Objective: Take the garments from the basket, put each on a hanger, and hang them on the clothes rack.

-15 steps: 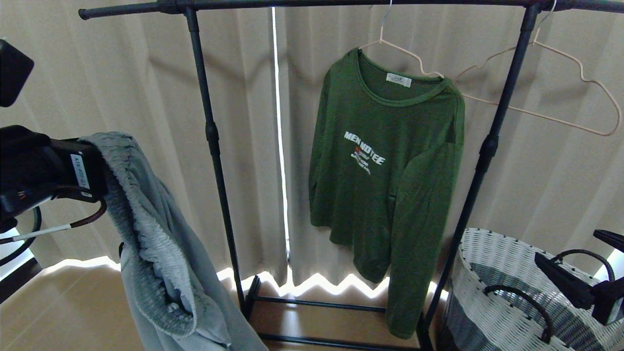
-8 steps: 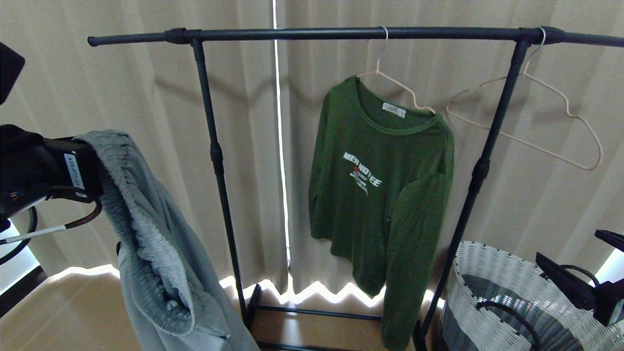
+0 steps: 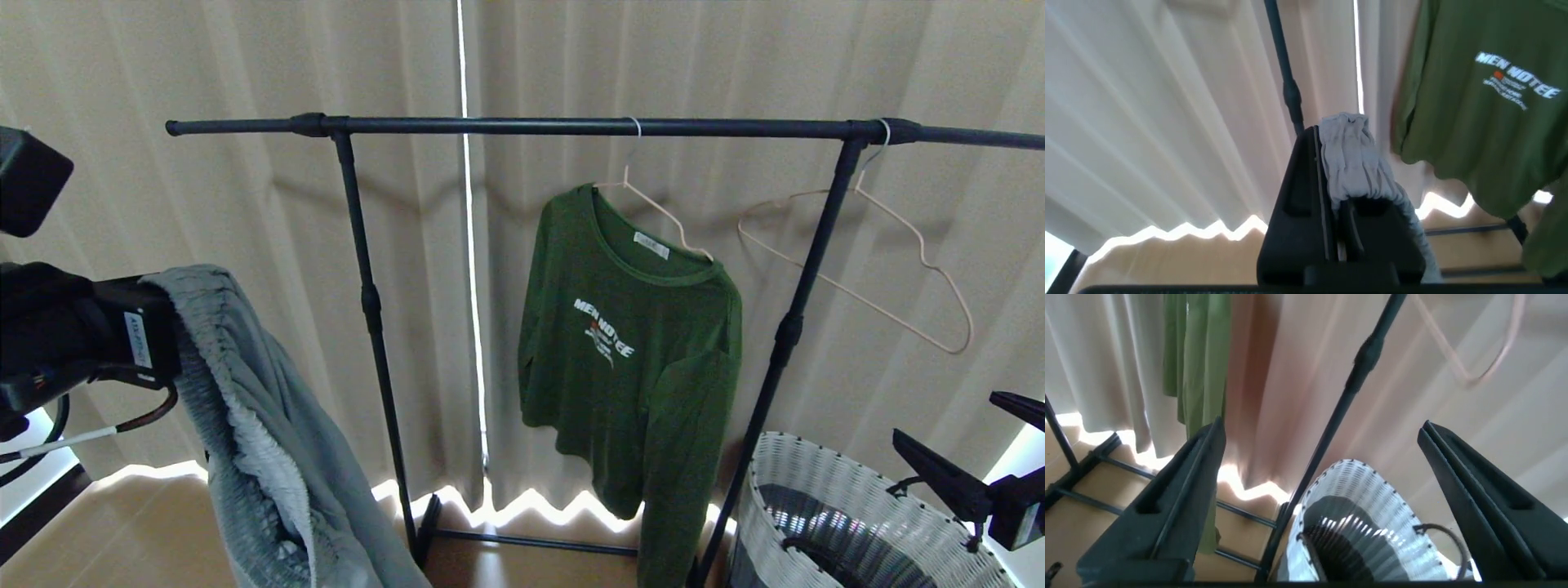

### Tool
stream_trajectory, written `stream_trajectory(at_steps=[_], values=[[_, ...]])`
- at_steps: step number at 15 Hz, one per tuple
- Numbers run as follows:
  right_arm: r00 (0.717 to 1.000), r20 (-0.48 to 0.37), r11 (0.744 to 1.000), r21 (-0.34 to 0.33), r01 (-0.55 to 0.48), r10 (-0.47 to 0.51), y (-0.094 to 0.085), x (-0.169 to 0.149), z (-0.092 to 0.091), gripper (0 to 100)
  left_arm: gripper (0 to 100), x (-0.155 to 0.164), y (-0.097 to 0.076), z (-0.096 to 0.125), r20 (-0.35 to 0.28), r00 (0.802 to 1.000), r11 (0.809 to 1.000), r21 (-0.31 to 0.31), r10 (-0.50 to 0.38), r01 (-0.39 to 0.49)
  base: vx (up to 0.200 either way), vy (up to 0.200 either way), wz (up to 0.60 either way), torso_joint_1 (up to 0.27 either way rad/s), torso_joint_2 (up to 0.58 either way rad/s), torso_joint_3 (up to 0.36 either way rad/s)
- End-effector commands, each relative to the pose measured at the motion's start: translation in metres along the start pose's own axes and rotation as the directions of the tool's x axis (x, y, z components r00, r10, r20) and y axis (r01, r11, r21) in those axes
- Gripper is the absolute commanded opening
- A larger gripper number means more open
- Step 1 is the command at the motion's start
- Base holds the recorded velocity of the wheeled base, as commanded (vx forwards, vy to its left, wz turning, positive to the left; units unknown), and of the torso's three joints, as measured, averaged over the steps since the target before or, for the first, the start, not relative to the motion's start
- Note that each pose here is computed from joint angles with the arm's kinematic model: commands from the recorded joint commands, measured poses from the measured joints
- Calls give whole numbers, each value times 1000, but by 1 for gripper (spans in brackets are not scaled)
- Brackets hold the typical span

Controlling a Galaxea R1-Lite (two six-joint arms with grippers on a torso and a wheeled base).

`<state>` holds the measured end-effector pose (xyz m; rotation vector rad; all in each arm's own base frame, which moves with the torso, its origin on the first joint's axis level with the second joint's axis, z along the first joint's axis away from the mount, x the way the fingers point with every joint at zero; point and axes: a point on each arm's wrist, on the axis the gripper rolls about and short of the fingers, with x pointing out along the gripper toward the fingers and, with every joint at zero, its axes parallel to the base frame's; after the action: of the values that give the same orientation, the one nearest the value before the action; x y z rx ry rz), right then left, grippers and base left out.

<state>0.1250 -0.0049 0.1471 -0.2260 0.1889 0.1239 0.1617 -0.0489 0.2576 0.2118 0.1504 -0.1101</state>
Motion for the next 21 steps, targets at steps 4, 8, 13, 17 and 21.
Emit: stream_trajectory(at_steps=[4,8,13,17,21], values=[[1000,6,1000,17,1,-1,0,-1,0,100,0,-18,3,-9,10,1000,999,34,1,-1,0,0,0,217,-481,-284],[1000,15,999,41,8,-8,-1,1,4,100,0,-29,4,-28,-35,998,995,75,-57,60,0,0,0,229,-515,-282],[999,47,999,32,15,-16,-8,13,22,100,0,-29,13,-36,-48,998,997,64,-46,49,0,0,0,162,-350,-191],[1000,-4,999,38,10,-10,-14,40,25,100,0,-32,14,-37,-45,998,997,61,-38,40,0,0,0,7,-16,-10],[1000,-16,999,42,7,-7,-14,43,24,100,0,-32,13,-39,-56,998,997,63,-39,43,0,0,0,0,0,0]])
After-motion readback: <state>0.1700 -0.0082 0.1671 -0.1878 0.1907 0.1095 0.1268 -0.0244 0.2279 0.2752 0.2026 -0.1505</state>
